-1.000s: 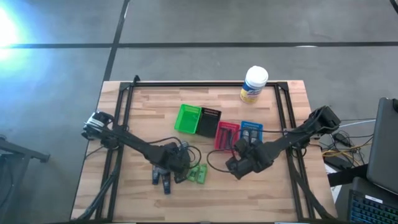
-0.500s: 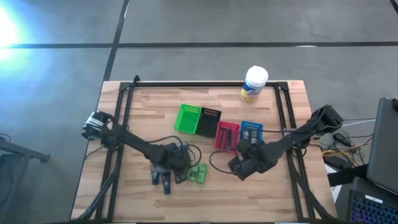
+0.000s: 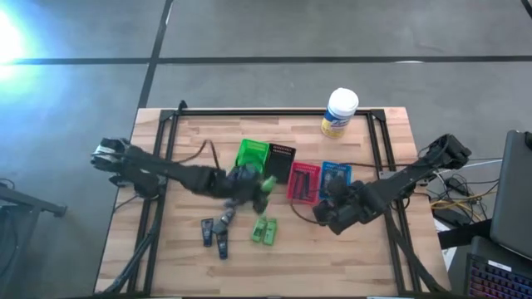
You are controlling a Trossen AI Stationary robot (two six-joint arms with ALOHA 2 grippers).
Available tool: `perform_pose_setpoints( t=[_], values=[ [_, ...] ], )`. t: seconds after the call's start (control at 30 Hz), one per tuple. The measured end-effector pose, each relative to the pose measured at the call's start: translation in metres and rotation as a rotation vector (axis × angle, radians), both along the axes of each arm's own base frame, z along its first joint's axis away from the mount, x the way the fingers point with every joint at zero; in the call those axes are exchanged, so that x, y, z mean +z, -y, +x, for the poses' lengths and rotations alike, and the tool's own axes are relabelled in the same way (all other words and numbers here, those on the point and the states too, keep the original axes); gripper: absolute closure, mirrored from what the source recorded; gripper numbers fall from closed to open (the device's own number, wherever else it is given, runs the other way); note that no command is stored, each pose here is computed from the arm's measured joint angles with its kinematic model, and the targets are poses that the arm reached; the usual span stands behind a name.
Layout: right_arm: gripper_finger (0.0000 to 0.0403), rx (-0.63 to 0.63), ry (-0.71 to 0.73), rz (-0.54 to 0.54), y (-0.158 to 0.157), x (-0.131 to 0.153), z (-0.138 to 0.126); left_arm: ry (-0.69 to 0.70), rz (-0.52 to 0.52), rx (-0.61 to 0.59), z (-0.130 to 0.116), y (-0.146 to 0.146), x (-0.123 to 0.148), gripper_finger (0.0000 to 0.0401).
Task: Pick & Place Travel size toiletries
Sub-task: Put the shampoo into the black bin
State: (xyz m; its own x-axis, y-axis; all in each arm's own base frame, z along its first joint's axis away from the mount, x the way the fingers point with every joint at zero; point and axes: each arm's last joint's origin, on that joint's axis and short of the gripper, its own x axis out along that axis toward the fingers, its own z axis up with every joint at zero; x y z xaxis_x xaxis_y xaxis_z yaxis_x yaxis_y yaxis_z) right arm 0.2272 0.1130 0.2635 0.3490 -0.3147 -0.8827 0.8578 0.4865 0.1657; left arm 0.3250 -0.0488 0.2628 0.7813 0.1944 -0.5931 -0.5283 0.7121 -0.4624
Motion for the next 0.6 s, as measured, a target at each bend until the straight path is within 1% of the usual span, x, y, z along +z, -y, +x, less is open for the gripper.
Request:
perform_pose_setpoints(
  t=[0.07,0.2,0.3,0.47,0.6],
  values=[
    [0.0145,-0.035,0.044,-0.014,0.004,0.008,-0.006,0.015,-0.033,0.040,0.009,-0.023,-0.005,0.0289],
    [0.0153,-0.099,0.122,-0.040,0.011,0.021,-0.017,-0.053,-0.094,0.124,0.020,-0.070,-0.030,0.0289],
    [0.0154,-0.150,0.153,-0.024,0.016,0.027,-0.023,-0.067,-0.135,0.173,0.024,-0.096,-0.041,0.0287],
    [0.0143,-0.174,0.176,-0.008,0.018,0.030,-0.026,-0.075,-0.120,0.200,0.032,-0.116,-0.046,0.0271],
    [0.0128,-0.209,0.174,-0.003,0.016,0.026,-0.023,-0.080,-0.096,0.186,0.042,-0.120,-0.048,0.0236]
  ],
)
